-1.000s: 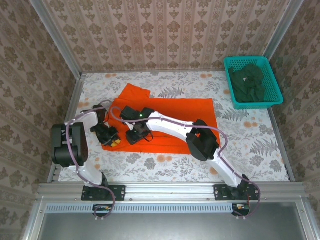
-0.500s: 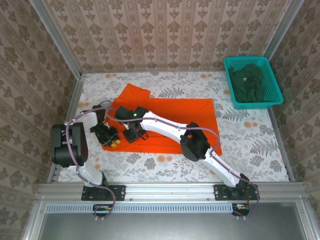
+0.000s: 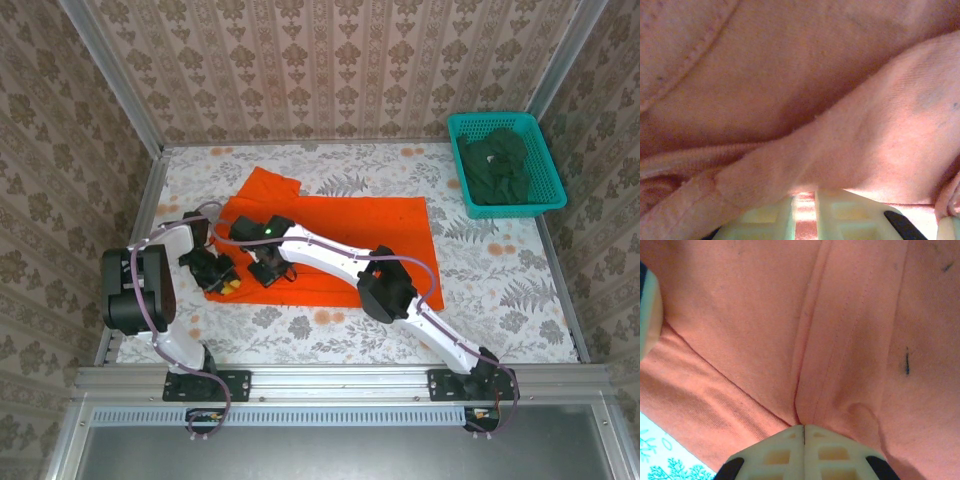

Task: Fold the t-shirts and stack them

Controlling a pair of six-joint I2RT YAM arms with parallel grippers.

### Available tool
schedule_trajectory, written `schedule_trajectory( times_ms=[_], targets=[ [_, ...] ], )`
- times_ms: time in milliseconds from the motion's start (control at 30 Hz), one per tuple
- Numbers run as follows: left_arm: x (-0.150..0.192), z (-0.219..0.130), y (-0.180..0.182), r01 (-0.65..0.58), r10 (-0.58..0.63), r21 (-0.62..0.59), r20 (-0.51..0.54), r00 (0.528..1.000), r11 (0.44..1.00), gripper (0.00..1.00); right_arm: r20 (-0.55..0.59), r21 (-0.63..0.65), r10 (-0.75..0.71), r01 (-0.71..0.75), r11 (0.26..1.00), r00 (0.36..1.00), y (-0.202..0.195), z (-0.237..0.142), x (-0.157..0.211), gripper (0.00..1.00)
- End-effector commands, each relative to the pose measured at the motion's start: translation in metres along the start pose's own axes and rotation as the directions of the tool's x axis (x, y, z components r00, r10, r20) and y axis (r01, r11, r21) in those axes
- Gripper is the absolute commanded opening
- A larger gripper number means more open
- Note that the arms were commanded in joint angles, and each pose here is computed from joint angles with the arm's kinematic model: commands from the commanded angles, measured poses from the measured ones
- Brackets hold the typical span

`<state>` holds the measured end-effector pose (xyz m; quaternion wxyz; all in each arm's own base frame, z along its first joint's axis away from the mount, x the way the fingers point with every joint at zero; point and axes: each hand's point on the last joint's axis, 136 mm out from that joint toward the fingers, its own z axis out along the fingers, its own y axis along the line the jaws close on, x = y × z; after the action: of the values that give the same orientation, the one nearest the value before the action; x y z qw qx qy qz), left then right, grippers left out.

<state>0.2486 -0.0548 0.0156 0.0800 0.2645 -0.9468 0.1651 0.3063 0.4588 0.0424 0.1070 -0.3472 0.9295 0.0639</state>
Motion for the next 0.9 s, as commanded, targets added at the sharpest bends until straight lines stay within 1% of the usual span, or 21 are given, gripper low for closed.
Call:
schedule_trajectory(
  times_ms=[0, 233, 400, 633, 867],
  targets=[
    [0.008, 0.009, 0.017, 0.007, -0.008, -0.046, -0.033, 0.999, 0.999, 0.18, 0.017, 0.007, 0.023, -0.023, 1.0, 1.0, -0.009, -0.011, -0.007, 0.0],
    [0.005, 0.009, 0.02, 0.0, -0.002, -0.062, -0.021, 1.0, 0.998, 0.17, 0.086, -0.132, 0.152, -0.14, 0.981, 0.985, -0.025, -0.034, -0.028, 0.0],
    [0.005, 0.009, 0.023, -0.006, 0.005, -0.075, -0.015, 1.0, 0.997, 0.17, 0.096, -0.186, 0.241, -0.22, 0.958, 0.966, -0.05, -0.035, -0.034, 0.0],
    [0.002, 0.008, 0.027, -0.013, 0.012, -0.1, -0.003, 1.0, 0.995, 0.17, 0.077, -0.187, 0.312, -0.293, 0.938, 0.947, -0.083, -0.018, -0.03, 0.0],
    [0.002, 0.007, 0.031, -0.016, 0.017, -0.119, 0.006, 1.0, 0.993, 0.16, 0.079, -0.172, 0.373, -0.356, 0.919, 0.925, -0.111, -0.013, -0.025, 0.0]
  ],
)
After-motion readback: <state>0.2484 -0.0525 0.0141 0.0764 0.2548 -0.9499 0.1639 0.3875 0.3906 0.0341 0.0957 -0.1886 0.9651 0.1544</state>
